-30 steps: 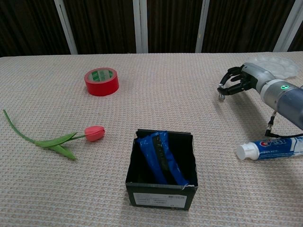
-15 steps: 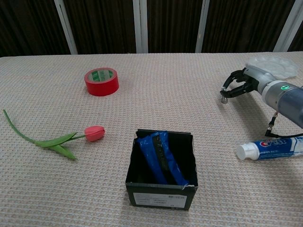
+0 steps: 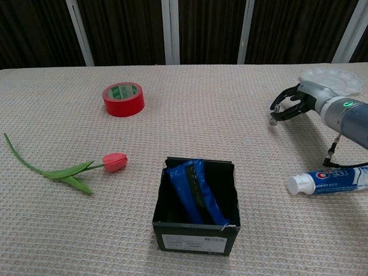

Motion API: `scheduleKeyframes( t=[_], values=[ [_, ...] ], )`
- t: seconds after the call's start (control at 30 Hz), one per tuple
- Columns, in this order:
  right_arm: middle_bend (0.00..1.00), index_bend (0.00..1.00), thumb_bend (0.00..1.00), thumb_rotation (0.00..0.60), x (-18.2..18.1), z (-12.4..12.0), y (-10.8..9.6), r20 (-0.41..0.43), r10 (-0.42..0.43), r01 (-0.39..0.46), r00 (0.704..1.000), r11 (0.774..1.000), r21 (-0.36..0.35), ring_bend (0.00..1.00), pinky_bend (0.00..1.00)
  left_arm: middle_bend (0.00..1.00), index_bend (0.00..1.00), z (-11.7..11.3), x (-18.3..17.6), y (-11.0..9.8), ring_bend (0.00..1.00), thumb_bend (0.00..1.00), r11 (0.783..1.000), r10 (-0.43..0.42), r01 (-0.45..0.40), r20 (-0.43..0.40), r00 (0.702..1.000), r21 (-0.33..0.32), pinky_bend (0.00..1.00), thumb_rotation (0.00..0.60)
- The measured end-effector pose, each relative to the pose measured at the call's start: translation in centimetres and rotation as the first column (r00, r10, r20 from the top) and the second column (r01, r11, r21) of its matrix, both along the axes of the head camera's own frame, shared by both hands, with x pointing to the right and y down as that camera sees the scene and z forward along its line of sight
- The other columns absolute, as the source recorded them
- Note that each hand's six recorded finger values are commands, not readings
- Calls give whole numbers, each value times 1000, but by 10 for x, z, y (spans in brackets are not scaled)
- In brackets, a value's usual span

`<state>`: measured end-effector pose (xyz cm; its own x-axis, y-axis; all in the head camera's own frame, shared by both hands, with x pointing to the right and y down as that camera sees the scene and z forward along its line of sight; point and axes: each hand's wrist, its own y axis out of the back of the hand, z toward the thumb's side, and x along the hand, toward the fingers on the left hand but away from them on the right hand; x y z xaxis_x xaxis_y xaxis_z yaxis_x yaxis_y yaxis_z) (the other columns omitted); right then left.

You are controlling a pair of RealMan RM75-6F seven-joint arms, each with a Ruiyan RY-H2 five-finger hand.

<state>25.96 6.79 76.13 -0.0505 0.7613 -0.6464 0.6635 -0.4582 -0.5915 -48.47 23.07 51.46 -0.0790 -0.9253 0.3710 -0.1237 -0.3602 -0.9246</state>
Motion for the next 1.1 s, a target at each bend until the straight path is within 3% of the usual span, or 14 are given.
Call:
scheduleKeyframes(
  t=[0.4, 0.6, 0.83, 1.0, 1.1],
  values=[
    [37, 340, 367, 600, -1, -4, -1, 9, -30, 31, 1000, 999, -28, 1, 0, 0, 170, 1, 1, 0, 0, 242, 1000, 2, -2, 2, 1000, 0, 0, 600],
    [35, 282, 366, 600, 9, -23, -11, -5, -60, 60, 998, 998, -5, 0, 0, 0, 169, 1, 0, -1, 0, 242, 1000, -1, 1, 0, 1000, 0, 0, 600],
    [26, 226, 363, 600, 51, -79, -28, -238, -161, 187, 958, 978, 92, 0, 0, 0, 169, 1, 2, 0, 0, 242, 1000, 7, -7, -7, 1000, -4, 0, 600],
    [24, 201, 284, 600, 70, -135, -22, -317, -196, 246, 928, 961, 126, 0, 0, 0, 169, 1, 6, 1, 0, 242, 1000, 18, -18, -10, 1000, -3, 0, 600],
    [24, 181, 260, 600, 85, -175, -11, -412, -226, 308, 883, 940, 143, 0, 0, 0, 169, 1, 7, 2, 0, 241, 1000, 19, -19, -8, 1000, -4, 0, 600]
  ],
)
